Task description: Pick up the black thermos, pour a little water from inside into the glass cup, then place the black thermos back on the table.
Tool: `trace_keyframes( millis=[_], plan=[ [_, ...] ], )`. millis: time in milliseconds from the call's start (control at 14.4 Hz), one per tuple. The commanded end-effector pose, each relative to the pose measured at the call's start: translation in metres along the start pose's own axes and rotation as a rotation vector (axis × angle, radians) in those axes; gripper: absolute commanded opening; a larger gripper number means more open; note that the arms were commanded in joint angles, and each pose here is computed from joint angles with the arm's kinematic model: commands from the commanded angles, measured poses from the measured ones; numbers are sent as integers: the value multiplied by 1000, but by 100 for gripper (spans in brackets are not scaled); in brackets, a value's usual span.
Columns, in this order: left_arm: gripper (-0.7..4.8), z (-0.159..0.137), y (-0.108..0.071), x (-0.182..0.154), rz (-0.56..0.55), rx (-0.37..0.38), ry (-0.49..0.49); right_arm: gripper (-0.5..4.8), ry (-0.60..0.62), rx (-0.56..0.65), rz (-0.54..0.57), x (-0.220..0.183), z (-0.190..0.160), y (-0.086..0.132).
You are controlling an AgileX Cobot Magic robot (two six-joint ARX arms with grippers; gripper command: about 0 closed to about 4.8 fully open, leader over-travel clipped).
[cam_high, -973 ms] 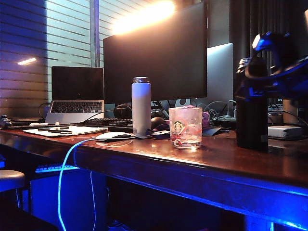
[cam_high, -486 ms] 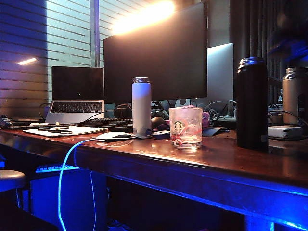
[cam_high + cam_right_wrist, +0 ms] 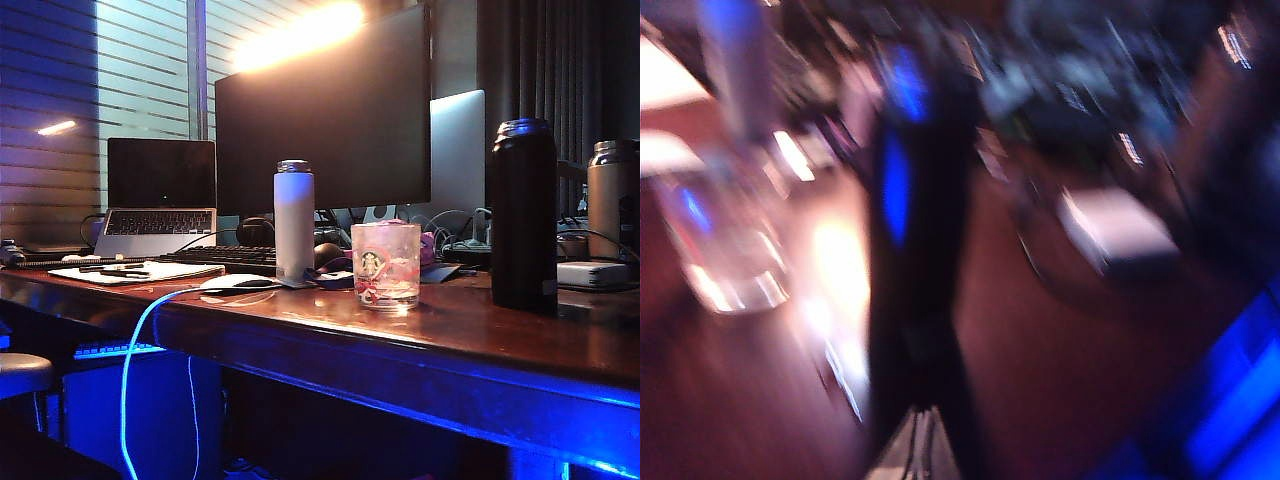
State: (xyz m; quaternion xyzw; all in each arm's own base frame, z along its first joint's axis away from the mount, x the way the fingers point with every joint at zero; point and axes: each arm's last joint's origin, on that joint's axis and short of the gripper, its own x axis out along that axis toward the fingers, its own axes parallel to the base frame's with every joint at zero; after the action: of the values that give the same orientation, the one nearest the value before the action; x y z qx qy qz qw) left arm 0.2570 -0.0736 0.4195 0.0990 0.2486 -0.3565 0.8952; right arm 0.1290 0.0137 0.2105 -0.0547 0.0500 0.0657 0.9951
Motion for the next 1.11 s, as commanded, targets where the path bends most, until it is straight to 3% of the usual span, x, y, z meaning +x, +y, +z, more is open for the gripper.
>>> trace_keyframes(
  millis=[69,625,1112],
  plan=[
    [-2,2,0,-1,0,5,-17,-5,67,3,-57,-11,-30,1],
    [-2,2,0,-2,0,6,-17,-5,178,58,-122,-22,-73,0],
    [-2,2,0,-2,0,6,-17,-5,74,64,-182,-28,-66,-5]
  ],
)
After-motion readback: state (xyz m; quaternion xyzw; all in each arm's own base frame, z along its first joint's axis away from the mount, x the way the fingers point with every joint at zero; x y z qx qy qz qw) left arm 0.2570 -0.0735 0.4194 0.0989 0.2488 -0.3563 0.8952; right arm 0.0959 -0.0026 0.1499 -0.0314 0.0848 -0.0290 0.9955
